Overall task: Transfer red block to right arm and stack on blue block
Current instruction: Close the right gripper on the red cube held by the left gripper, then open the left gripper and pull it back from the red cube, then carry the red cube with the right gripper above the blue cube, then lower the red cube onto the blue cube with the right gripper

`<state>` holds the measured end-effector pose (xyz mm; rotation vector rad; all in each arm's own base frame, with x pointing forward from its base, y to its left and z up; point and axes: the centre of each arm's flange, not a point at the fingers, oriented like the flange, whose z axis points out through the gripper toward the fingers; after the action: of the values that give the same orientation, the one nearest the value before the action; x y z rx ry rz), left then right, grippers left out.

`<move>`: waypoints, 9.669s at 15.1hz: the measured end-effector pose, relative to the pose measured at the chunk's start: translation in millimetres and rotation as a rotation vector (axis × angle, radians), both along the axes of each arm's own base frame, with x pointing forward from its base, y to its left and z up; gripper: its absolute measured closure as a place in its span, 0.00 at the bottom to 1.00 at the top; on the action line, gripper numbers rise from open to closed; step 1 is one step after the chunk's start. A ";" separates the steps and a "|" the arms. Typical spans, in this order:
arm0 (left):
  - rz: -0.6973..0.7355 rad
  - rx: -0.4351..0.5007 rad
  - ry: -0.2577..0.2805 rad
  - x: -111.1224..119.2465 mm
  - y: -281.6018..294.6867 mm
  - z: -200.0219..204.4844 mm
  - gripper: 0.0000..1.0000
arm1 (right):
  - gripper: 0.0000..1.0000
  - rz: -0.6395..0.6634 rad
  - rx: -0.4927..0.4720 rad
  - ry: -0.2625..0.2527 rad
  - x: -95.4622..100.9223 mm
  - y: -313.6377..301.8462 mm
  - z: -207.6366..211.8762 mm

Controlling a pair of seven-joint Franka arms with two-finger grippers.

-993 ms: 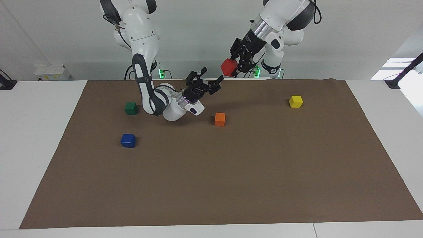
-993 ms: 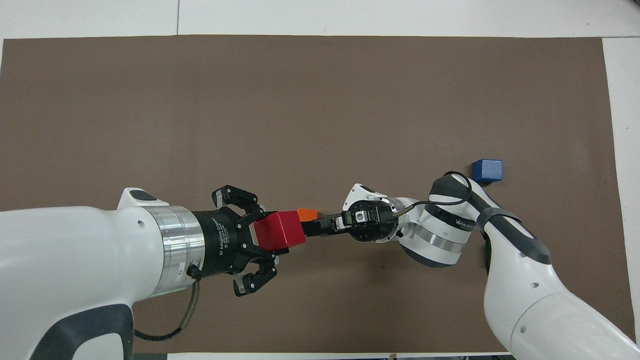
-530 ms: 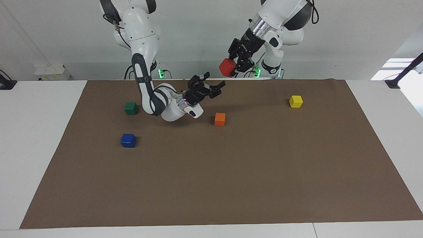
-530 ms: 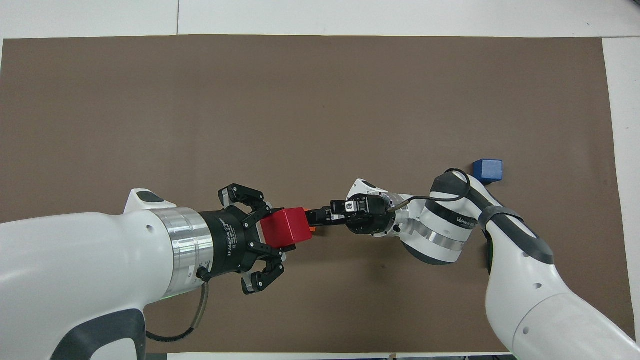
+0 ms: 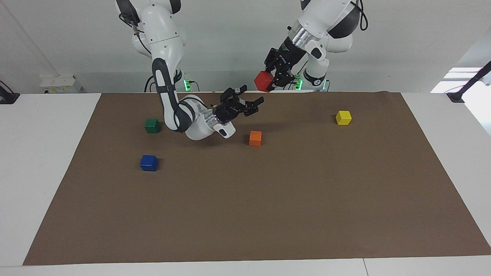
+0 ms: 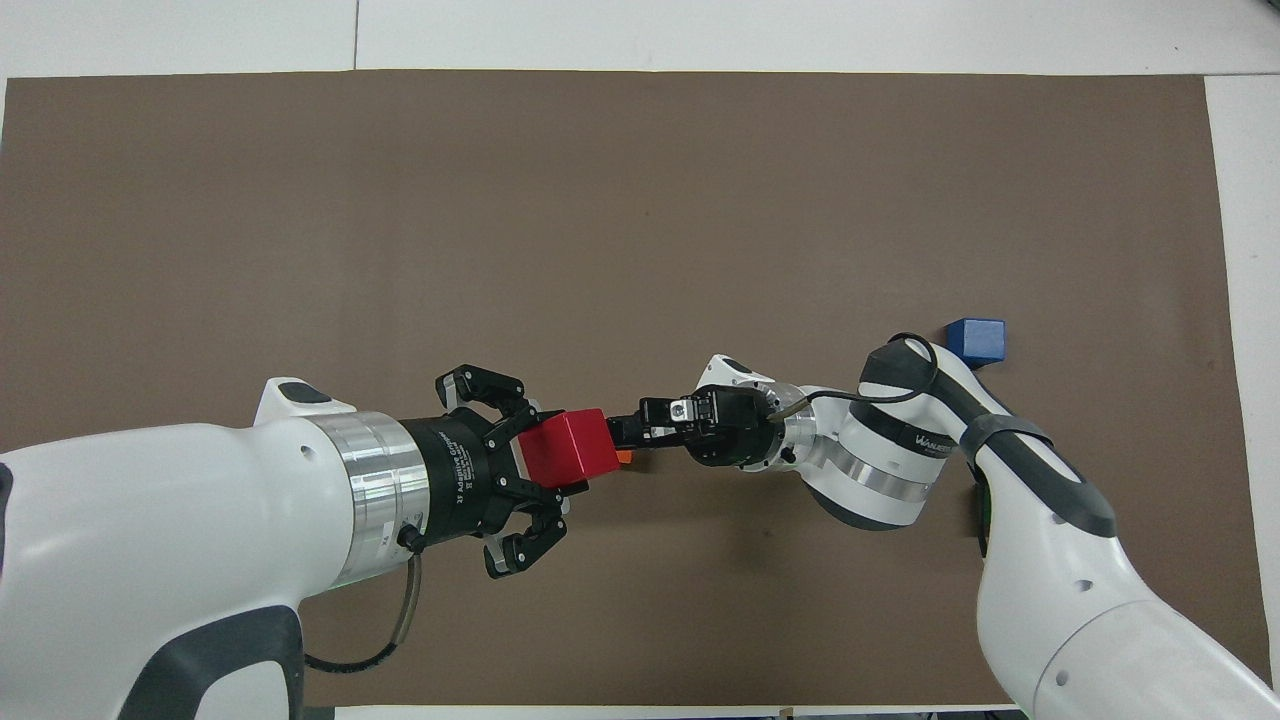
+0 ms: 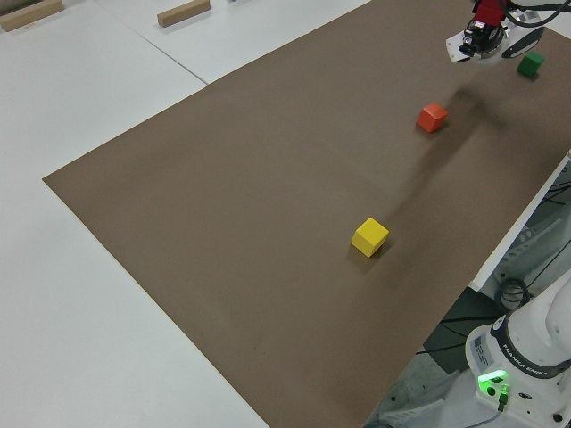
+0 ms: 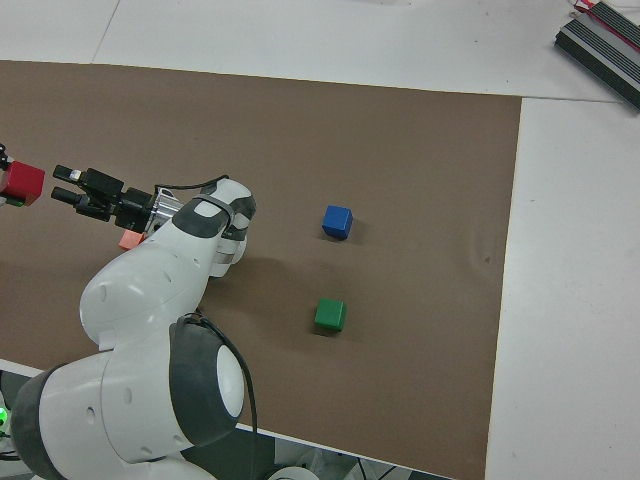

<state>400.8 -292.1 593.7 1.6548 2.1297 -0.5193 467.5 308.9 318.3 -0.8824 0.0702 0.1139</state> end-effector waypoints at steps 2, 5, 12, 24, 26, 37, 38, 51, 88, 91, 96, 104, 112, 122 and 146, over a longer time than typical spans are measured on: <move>0.014 -0.007 -0.016 3.7 0.5 -1.4 0.45 | 0.00 0.016 -0.026 -0.001 -2.0 0.5 -3.4; 0.026 -0.005 -0.011 8.0 2.1 -10.5 0.45 | 0.00 0.040 -0.054 0.025 -2.3 0.8 -4.7; -0.028 -0.028 -0.030 12.1 3.5 -28.6 0.45 | 0.00 0.068 -0.122 0.076 -3.7 2.1 -7.4; 0.007 -0.265 -0.014 25.6 75.9 -56.5 0.45 | 0.00 0.091 -0.130 0.090 -6.1 3.7 -7.3; 0.018 -0.284 -0.011 23.2 78.8 -56.3 0.45 | 0.00 0.076 -0.162 0.097 -3.9 3.0 -6.4; 0.049 -0.300 0.002 5.4 79.8 -72.2 0.45 | 0.00 0.052 -0.245 0.112 -1.9 6.4 4.7; 0.053 -0.299 -0.002 5.8 80.1 -72.3 0.45 | 0.00 0.057 -0.244 0.112 -3.4 8.6 5.0; 0.042 -0.297 -0.026 -1.4 64.2 -74.7 0.45 | 0.18 0.100 -0.228 0.118 -18.7 32.1 9.2; -0.698 0.313 -0.320 59.4 187.9 -34.3 0.00 | 0.44 0.135 -0.515 0.096 37.9 -123.2 44.6; -0.953 0.413 -0.337 83.0 224.5 -26.6 0.00 | 0.44 0.121 -0.706 0.055 55.3 -195.9 74.8; -1.309 0.461 -0.260 143.4 243.7 -27.1 0.00 | 0.44 0.118 -1.124 -0.047 74.1 -288.1 153.5; -1.623 0.406 -0.180 189.7 260.1 -15.3 0.00 | 0.44 0.108 -1.858 -0.251 100.0 -339.1 189.0; -1.737 0.360 -0.150 154.1 254.9 -22.6 0.00 | 0.44 0.136 -2.213 -0.270 113.3 -323.5 163.7; -1.743 0.330 -0.165 125.5 253.1 -27.3 0.00 | 0.44 -0.032 -2.261 -0.208 118.5 -304.4 87.2; -1.697 0.396 -0.322 126.4 260.9 -5.7 0.00 | 0.44 -0.095 -2.258 -0.169 89.7 -307.0 28.8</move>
<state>527.2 -31.1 588.1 3.1519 0.1481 -0.1509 557.2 1.9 347.1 -3.1304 0.0608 -0.2213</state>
